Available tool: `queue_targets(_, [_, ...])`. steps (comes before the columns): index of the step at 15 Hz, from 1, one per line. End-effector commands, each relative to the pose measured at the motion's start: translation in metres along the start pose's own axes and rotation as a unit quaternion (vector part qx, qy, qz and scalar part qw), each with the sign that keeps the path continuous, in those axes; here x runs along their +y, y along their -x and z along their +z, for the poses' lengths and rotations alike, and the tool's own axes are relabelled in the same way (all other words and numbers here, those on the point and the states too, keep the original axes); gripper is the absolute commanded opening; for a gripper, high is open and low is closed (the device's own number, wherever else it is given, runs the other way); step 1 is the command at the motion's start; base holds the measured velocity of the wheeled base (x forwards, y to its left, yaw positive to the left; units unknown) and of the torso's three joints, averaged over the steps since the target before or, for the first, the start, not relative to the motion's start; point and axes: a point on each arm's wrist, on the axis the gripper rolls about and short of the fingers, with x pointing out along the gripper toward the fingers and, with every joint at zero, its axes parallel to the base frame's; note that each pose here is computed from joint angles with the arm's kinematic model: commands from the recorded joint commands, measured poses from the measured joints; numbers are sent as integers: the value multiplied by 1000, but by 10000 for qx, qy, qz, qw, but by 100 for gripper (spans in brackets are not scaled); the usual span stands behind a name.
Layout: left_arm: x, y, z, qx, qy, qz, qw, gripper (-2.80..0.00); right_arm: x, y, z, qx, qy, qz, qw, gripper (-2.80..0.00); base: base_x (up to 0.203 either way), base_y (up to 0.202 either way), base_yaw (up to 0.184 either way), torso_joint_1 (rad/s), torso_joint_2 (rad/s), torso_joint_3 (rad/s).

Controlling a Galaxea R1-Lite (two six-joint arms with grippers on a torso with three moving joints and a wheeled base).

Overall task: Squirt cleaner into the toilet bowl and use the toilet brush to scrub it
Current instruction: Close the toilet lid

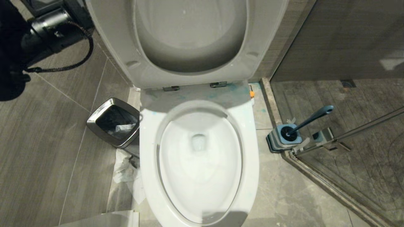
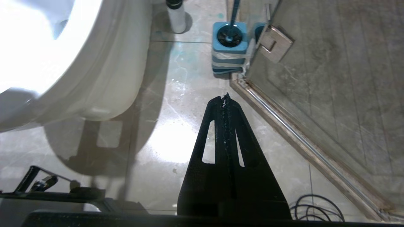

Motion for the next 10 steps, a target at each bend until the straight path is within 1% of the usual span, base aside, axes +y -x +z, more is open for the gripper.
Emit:
queue_targets(1, [-28,36,-11,277,295,193,9990,-280,0,0,0,6,1,0,10000,-280,0,0,0,0,0,0])
queue_targets(3, [-49,64,-29,687,754,395,9940,-280,0,0,0,6,1,0,10000,-280,0,0,0,0,0,0])
queue_targets(5, [-63,82,-42,1264,1281,592,9819,-280,0,0,0,6,1,0,10000,-280,0,0,0,0,0,0])
queue_targets(6, [-67,88,-47,1528,1457,641,9754,-280,0,0,0,6,1,0,10000,-280,0,0,0,0,0,0])
queue_targets(7, [-70,92,-52,1772,1549,685,9695,-280,0,0,0,6,1,0,10000,-280,0,0,0,0,0,0])
queue_targets(10, [-75,104,-67,2499,1347,744,9560,-280,0,0,0,6,1,8,10000,-280,0,0,0,0,0,0])
